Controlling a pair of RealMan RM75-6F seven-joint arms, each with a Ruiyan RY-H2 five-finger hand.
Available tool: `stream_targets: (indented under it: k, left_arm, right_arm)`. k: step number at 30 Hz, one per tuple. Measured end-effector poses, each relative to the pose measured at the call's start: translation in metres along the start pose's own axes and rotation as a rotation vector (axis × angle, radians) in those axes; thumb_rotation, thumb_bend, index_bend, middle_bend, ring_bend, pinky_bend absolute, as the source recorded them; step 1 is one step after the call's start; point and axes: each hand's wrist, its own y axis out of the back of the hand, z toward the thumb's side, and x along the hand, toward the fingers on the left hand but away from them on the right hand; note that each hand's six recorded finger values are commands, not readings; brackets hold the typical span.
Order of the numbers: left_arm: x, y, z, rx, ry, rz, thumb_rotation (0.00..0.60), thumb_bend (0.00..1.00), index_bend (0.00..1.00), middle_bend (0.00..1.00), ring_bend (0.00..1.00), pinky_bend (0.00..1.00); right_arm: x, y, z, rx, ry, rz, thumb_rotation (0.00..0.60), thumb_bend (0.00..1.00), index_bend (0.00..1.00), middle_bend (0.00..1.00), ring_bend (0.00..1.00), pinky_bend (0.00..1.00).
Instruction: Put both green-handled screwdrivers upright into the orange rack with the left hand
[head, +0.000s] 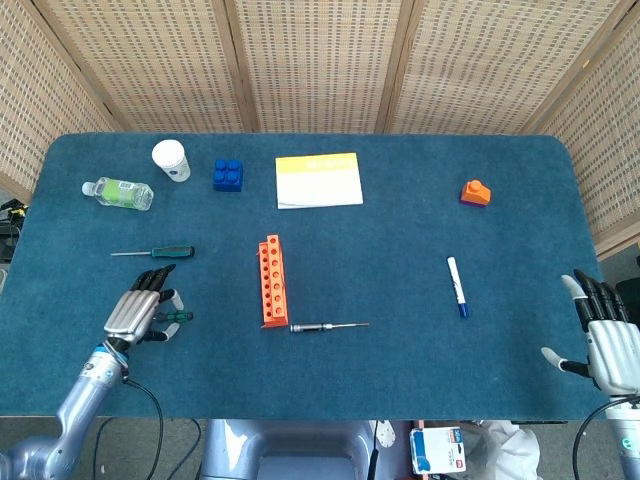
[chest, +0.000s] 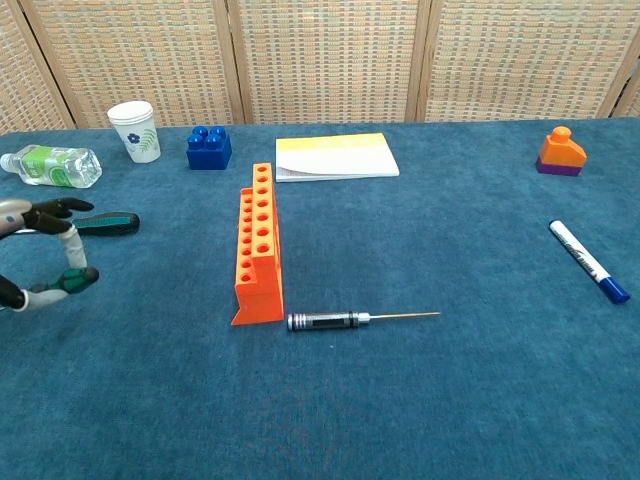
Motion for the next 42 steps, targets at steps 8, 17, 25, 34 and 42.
stream_targets:
  k: [8, 17, 25, 34, 42]
  left_arm:
    - [-0.022, 0.052, 0.026, -0.305, -0.155, 0.053, 0.600, 0.42, 0.56, 0.00, 0.00, 0.00]
    - [-0.053, 0.121, 0.073, -0.642, -0.441, 0.122, 0.600, 0.43, 0.56, 0.00, 0.00, 0.00]
    - [-0.030, 0.125, 0.127, -0.937, -0.559, 0.013, 0.600, 0.43, 0.56, 0.00, 0.00, 0.00]
    - [-0.002, 0.095, 0.165, -0.962, -0.548, -0.051, 0.600, 0.43, 0.56, 0.00, 0.00, 0.00]
    - [0.014, 0.076, 0.170, -0.950, -0.511, -0.060, 0.600, 0.43, 0.56, 0.00, 0.00, 0.00]
  right_arm:
    - [0.000, -0.001, 0.000, 0.002, -0.002, -0.001, 0.600, 0.00, 0.00, 0.00, 0.00, 0.00]
    - [0.000, -0.001, 0.002, 0.005, 0.002, -0.001, 0.600, 0.00, 0.00, 0.00, 0.00, 0.00]
    - [-0.002, 0.000, -0.003, -0.005, -0.009, -0.001, 0.600, 0.00, 0.00, 0.00, 0.00, 0.00]
    - [-0.004, 0.000, -0.006, -0.011, -0.020, 0.005, 0.600, 0.00, 0.00, 0.00, 0.00, 0.00]
    - [-0.004, 0.001, -0.007, -0.022, -0.020, 0.006, 0.600, 0.00, 0.00, 0.00, 0.00, 0.00]
